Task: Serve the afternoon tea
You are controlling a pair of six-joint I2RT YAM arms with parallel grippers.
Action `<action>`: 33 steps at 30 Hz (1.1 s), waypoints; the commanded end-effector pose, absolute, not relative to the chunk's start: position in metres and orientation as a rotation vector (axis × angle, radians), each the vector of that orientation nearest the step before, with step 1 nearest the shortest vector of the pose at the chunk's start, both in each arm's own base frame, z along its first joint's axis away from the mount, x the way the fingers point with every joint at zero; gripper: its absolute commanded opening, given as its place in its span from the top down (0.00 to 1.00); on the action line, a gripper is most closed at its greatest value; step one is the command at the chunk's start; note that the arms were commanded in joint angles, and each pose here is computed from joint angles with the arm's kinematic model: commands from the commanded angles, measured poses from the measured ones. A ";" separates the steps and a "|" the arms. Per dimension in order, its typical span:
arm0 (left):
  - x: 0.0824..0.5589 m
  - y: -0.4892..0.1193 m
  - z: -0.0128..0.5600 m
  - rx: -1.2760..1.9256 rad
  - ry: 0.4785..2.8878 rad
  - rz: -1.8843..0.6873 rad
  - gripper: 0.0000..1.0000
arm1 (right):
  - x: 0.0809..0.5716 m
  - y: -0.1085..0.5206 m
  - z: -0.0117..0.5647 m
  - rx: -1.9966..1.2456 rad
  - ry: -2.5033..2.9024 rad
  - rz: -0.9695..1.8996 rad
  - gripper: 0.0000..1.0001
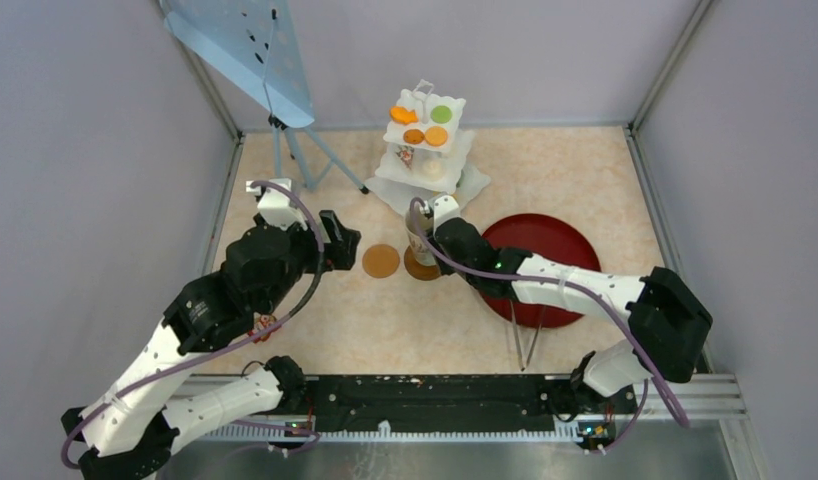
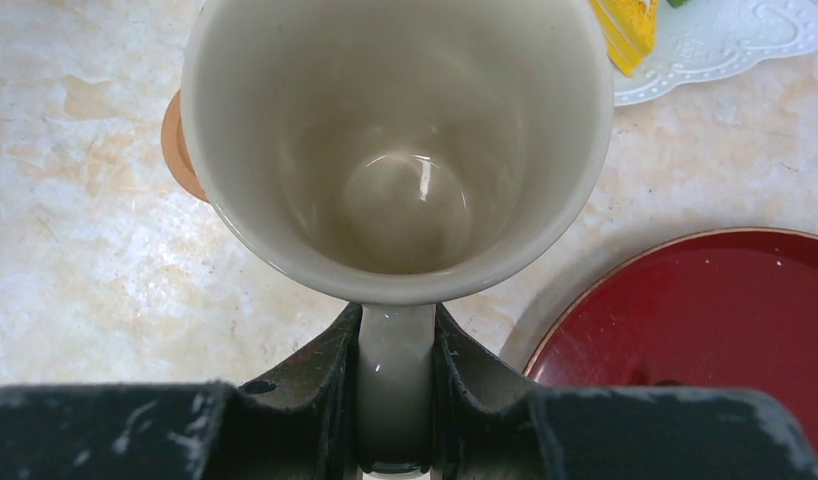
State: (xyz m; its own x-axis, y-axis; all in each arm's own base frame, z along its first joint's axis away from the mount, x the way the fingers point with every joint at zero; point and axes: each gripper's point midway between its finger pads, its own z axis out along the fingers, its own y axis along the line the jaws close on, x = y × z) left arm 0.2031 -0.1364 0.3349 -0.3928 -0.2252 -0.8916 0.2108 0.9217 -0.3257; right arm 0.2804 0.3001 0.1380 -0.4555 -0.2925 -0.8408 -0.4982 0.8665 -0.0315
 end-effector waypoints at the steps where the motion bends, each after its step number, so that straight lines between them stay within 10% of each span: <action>1: 0.211 -0.145 0.335 -0.035 1.898 -0.495 0.01 | 0.300 0.325 0.199 -0.467 1.857 0.422 1.00; 26: 0.214 -0.147 0.295 -0.044 1.977 -0.433 0.01 | 0.301 0.322 0.143 -0.538 1.924 0.338 1.00; 33: 0.217 -0.150 0.282 -0.037 2.008 -0.409 0.01 | 0.298 0.321 0.142 -0.550 1.928 0.342 0.84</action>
